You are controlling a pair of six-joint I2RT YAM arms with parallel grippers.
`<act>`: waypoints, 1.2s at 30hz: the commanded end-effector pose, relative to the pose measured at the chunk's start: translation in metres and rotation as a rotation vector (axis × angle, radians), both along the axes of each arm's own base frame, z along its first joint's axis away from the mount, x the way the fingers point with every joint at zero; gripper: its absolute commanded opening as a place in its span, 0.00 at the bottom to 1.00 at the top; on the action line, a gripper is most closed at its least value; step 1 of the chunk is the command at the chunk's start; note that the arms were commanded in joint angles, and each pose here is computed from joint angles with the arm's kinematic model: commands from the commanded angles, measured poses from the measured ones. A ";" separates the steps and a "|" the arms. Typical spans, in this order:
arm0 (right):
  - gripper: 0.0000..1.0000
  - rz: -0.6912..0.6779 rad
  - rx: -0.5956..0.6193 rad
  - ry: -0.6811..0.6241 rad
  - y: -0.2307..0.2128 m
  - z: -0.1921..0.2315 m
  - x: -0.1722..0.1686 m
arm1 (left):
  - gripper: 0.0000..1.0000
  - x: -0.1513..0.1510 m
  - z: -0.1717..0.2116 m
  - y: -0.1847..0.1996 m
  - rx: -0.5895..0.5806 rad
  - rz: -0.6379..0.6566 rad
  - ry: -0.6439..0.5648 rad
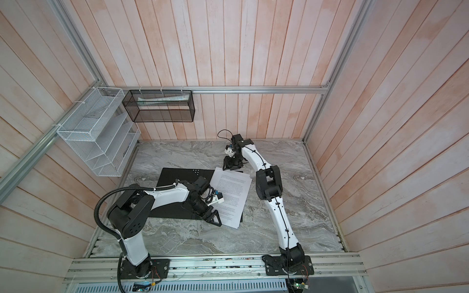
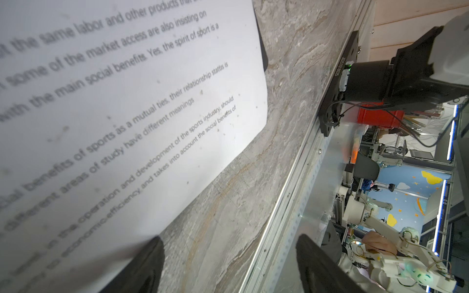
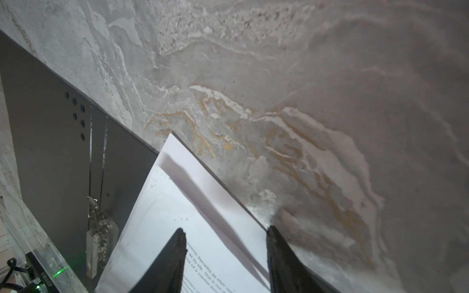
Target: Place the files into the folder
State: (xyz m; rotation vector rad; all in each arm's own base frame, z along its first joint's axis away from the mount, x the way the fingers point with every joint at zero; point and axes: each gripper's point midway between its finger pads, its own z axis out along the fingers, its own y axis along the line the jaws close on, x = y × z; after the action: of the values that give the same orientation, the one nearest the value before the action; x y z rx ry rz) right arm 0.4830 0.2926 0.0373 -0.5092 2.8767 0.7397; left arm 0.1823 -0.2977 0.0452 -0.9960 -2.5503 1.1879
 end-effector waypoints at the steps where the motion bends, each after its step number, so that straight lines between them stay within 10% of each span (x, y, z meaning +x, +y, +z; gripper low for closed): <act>1: 0.53 -0.009 -0.053 -0.030 -0.006 0.020 -0.002 | 0.84 0.011 -0.005 0.005 0.022 0.018 -0.065; 8: 0.60 -0.252 -0.100 -0.257 -0.049 0.100 0.053 | 0.84 0.011 0.012 0.006 -0.002 -0.002 -0.108; 15: 0.63 -0.445 -0.089 -0.250 -0.100 0.149 0.014 | 0.85 0.010 0.057 0.003 -0.082 -0.069 -0.196; 26: 0.63 -0.501 0.150 0.007 -0.106 0.080 -0.128 | 0.86 0.081 0.109 0.044 -0.094 0.214 -0.403; 36: 0.63 -0.522 0.199 0.064 -0.102 0.028 -0.119 | 0.86 0.123 0.077 0.078 -0.009 0.385 -0.328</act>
State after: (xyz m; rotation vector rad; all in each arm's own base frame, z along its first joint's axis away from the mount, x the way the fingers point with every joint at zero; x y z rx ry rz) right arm 0.3461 0.1815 0.0678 0.2893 2.7988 0.8601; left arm 0.2947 -0.2272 0.1249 -0.8587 -3.0804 1.1876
